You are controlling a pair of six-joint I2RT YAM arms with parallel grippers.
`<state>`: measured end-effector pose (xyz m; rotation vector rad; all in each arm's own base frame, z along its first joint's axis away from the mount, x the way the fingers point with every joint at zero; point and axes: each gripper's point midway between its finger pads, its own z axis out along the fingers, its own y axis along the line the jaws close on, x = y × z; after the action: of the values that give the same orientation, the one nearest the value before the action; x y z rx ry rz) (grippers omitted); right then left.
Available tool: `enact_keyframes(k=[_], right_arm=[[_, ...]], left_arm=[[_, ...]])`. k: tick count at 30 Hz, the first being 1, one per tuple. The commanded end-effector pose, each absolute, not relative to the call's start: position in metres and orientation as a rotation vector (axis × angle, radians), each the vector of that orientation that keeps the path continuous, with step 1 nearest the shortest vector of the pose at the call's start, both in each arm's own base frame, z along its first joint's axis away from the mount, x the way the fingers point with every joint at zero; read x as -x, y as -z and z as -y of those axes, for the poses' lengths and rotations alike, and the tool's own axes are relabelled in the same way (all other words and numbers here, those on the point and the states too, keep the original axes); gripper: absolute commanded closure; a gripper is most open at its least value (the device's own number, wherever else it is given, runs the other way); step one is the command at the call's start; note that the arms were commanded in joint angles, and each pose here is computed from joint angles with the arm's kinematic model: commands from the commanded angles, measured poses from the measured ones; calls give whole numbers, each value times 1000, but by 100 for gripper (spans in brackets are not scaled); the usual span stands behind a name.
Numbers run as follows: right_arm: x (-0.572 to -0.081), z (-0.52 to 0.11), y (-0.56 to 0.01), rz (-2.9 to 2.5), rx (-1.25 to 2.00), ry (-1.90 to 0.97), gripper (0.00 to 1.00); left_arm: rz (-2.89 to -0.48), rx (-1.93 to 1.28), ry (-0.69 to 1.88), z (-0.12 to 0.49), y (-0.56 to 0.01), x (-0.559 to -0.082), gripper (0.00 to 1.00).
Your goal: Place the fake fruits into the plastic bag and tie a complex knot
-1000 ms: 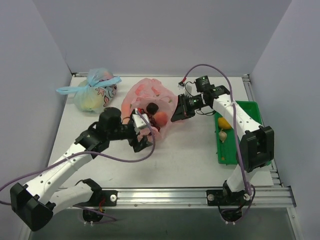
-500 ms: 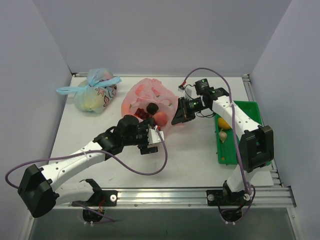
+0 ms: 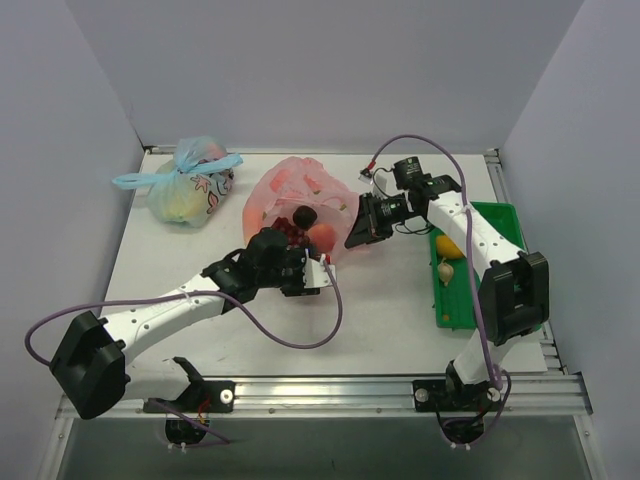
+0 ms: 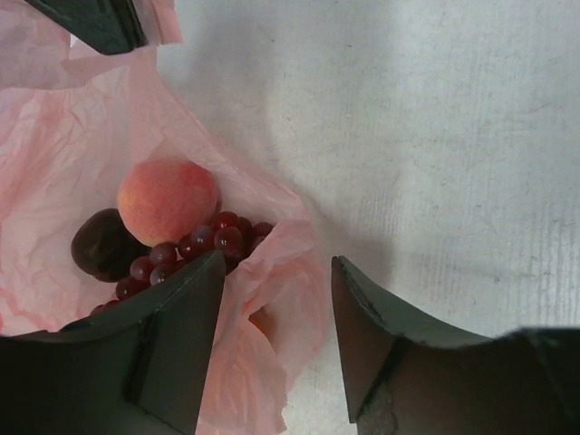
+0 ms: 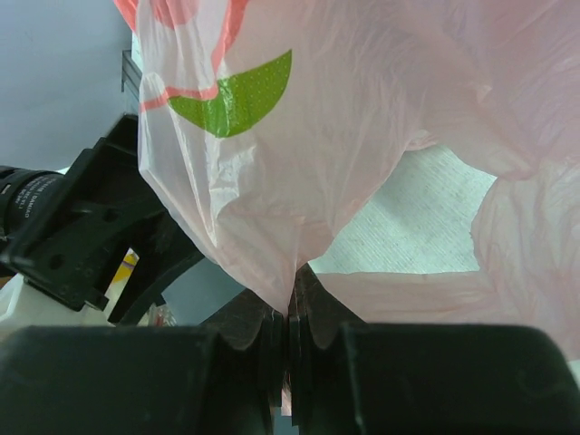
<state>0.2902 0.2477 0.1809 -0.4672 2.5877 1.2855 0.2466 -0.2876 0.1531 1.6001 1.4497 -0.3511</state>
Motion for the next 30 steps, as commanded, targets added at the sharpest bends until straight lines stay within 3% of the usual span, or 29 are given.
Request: enact_keyframes(k=[1, 2, 4, 5, 6, 13, 21, 25, 30], right_arm=[[-286, -239, -201, -2538, 451, -1324, 100], [-286, -237, -204, -2532, 439, -1326, 100], [-290, -230, -208, -2527, 397, -1332, 100], [-289, -228, -211, -2521, 388, -1342, 100], [-293, -224, -215, -2516, 356, -1345, 100], [-309, -212, -261, -2416, 257, -1364, 100], [-323, -202, -384, -2219, 51, -1511, 100], [-317, -196, -365, -2240, 57, -1461, 100], [-324, -191, -315, -2376, -114, -1515, 100]], left_arm=[[-1406, -1555, 337, 294, -184, -256, 41], [-1418, -1534, 350, 292, -190, -253, 55], [-1454, -1542, 369, 284, -191, -245, 73], [-1467, -1530, 379, 277, -196, -239, 94], [-1469, -1519, 391, 274, -199, -236, 100], [-1469, -1256, 536, 243, -287, -234, 100], [-1346, -755, 695, 181, -471, -268, 100], [-1379, -561, 720, 141, -483, -291, 100], [-1520, -510, 799, 127, -415, -308, 100]])
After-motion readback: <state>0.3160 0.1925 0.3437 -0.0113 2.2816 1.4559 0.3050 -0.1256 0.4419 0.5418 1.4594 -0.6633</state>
